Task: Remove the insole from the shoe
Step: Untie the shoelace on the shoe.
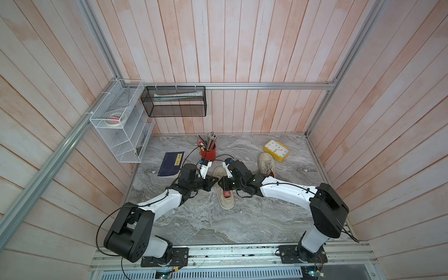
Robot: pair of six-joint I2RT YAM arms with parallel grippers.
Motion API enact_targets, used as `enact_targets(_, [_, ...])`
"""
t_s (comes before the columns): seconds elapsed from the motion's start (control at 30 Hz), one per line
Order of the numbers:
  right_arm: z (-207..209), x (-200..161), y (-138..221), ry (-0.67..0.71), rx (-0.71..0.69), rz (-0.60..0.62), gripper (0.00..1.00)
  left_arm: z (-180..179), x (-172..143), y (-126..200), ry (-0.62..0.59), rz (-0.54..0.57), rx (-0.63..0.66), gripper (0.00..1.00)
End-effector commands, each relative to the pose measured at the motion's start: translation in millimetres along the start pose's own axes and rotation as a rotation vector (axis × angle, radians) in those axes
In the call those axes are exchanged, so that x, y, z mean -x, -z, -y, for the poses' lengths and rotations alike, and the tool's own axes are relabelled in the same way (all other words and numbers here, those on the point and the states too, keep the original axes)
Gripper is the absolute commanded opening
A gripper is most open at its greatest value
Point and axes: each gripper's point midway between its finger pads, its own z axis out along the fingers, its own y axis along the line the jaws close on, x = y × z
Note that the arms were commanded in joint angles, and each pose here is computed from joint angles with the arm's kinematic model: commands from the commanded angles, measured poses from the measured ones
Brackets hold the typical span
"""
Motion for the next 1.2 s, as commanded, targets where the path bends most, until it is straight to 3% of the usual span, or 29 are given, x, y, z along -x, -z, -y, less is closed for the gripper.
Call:
enact_targets(0.0, [11,-2,-3,-0.027,-0.079,-0.020,0.22,1,0,1,0.009,0.000,-0.018,0.00])
enact_targets(0.43, [29,7,-3,-0.038,-0.195,0.010,0.08,3,-5,3,0.002,-0.012,-0.024,0.00])
enact_targets(0.53, [30,5,-1,-0.038,-0.194,0.009,0.00,2,-6,3,0.005,-0.012,-0.021,0.00])
enact_targets(1.0, [24,-6,32,-0.025,-0.117,0.004,0.00,-12,-8,2,0.037,-0.004,0.051,0.00])
enact_targets(1.17, [24,-10,43,-0.008,-0.109,-0.007,0.00,-12,-9,1,0.044,-0.002,0.048,0.10])
